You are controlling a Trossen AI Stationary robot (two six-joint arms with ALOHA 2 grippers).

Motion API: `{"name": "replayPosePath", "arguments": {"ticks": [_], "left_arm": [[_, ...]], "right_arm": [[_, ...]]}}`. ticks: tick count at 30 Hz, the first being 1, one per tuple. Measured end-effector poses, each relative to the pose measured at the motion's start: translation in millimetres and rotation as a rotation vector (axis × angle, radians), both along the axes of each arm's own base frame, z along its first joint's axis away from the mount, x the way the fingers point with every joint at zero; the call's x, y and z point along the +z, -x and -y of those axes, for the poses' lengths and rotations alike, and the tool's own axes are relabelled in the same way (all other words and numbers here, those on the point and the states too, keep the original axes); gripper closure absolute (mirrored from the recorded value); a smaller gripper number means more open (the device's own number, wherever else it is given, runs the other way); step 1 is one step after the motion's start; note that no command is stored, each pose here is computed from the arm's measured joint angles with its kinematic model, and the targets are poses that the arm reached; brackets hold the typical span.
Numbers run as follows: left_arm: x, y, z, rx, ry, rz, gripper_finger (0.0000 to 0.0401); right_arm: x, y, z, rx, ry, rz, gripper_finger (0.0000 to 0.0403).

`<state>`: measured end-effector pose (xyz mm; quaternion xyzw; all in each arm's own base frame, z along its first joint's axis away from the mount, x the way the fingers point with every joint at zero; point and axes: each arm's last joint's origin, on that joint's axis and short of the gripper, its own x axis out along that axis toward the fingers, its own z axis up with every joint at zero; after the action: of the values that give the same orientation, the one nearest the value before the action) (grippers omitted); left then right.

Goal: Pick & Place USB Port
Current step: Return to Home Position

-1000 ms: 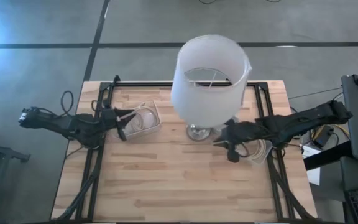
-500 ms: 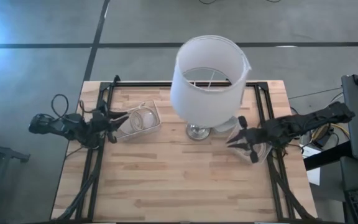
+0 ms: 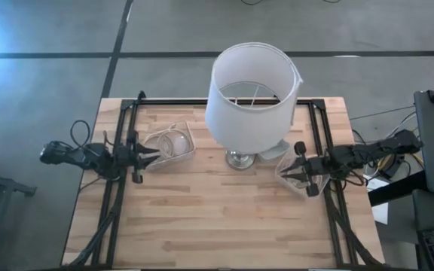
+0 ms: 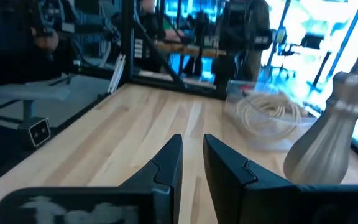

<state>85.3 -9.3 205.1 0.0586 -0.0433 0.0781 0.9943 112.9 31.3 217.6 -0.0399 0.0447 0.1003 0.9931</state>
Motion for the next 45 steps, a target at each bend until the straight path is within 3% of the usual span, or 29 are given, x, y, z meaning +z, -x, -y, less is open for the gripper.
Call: {"name": "replayPosePath", "arguments": {"ticks": [9, 19, 24, 37, 45], "left_arm": [[-24.1, -7.8, 2.0, -0.004, -0.01, -0.002, 0.0311], [-29.2, -9.1, 2.2, 0.0, -0.041, -0.008, 0.0312], [-30.1, -9.3, 2.5, -0.01, -0.005, -0.006, 0.0312], [-30.7, -9.4, 2.7, -0.018, -0.048, -0.014, 0.0312], [-32.5, -9.7, 2.7, -0.019, -0.044, -0.031, 0.0311]], "right_arm": [[-21.6, 8.1, 2.5, 0.002, -0.001, 0.062, 0.0344], [-35.4, 15.4, 4.9, -0.005, 0.021, 0.122, 0.0344], [-46.0, 17.7, 5.8, -0.009, 0.042, 0.143, 0.0344], [-48.3, 16.7, 17.1, -0.139, 0.076, 0.134, 0.0344], [-50.1, 15.0, 18.4, -0.155, 0.083, 0.111, 0.0344]]}}
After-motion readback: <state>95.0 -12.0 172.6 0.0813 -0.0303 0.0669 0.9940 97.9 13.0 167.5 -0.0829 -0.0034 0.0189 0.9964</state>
